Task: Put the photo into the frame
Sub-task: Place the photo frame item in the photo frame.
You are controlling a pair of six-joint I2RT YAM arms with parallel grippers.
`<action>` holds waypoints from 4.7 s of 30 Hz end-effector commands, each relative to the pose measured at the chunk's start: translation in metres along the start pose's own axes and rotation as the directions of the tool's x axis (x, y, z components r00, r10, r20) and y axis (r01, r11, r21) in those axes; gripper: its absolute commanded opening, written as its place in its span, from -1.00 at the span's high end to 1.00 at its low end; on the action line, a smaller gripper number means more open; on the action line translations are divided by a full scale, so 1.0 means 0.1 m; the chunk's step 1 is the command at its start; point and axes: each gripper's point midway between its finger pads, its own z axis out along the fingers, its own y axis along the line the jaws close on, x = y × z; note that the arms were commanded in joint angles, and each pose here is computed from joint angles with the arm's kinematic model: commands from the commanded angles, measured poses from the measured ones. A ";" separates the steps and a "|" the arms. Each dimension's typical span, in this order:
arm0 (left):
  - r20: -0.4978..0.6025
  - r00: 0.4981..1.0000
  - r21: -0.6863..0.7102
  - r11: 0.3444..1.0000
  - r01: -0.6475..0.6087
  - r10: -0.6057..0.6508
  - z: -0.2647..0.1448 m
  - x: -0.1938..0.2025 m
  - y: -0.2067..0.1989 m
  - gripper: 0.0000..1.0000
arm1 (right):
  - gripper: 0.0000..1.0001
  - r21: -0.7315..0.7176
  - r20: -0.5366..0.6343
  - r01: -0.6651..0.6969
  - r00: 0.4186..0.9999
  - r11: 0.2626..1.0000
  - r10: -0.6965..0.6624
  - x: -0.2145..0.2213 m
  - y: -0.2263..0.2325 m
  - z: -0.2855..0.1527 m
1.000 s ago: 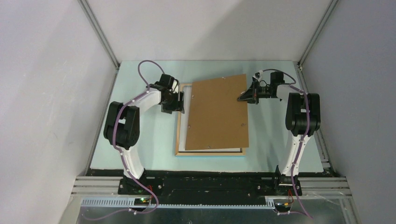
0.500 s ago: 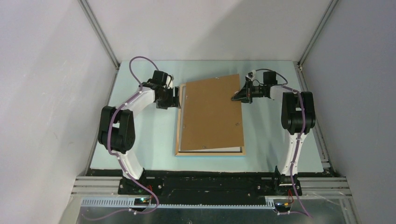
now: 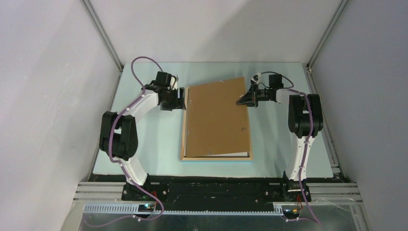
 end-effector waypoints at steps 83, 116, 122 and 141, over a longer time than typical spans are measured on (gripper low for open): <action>0.067 0.998 0.021 1.000 -0.019 0.017 -0.15 -0.11 0.00 -0.52 | 1.00 -0.105 0.009 0.092 0.996 0.990 -0.091 -0.23 0.50 -0.04; 0.076 0.997 0.018 1.000 -0.021 0.020 -0.15 -0.12 0.01 -0.51 | 1.00 0.008 0.001 0.105 0.994 0.994 -0.105 -0.12 0.17 -0.18; 0.074 0.997 0.019 1.000 -0.019 0.018 -0.15 -0.11 0.01 -0.51 | 1.00 0.033 0.000 0.112 0.994 0.993 -0.112 -0.09 0.14 -0.24; 0.077 0.997 0.016 1.000 -0.022 0.020 -0.15 -0.12 0.01 -0.51 | 1.00 -0.072 -0.001 0.054 0.999 0.996 -0.054 -0.11 0.30 -0.13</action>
